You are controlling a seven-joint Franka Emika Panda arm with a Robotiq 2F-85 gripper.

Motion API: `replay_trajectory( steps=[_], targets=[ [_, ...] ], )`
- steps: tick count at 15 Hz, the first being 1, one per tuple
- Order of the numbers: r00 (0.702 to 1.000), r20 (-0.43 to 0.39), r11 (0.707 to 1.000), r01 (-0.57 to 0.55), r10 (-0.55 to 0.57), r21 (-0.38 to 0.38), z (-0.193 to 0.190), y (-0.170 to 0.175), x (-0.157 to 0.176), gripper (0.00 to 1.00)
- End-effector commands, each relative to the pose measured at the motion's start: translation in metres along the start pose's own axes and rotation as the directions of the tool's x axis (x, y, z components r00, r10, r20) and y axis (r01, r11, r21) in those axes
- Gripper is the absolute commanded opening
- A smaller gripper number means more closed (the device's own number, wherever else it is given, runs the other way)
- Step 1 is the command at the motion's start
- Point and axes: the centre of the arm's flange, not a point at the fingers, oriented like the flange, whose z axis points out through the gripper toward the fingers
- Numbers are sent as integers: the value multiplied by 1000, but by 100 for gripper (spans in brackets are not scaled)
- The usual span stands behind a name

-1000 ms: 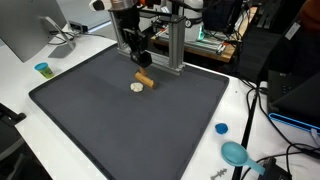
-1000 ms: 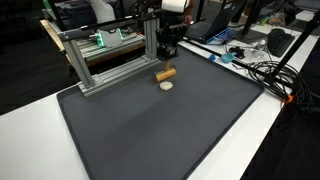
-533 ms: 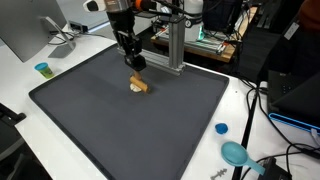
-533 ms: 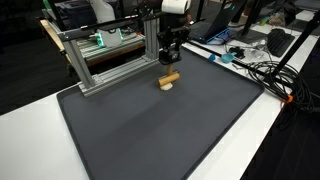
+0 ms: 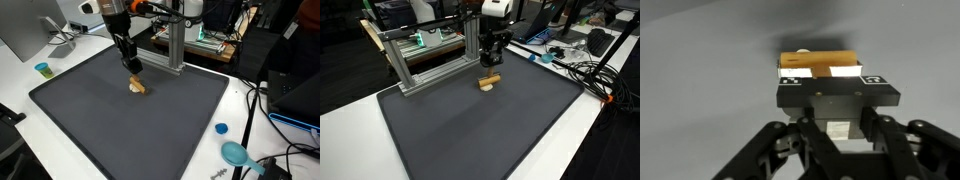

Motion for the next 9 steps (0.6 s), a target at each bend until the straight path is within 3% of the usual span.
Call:
replay_trajectory(
  steps=[1, 9],
  targets=[
    [999, -22, 999, -39, 39, 3, 15, -2, 31, 21],
    [997, -4, 997, -77, 77, -6, 24, -4, 43, 21]
  ],
)
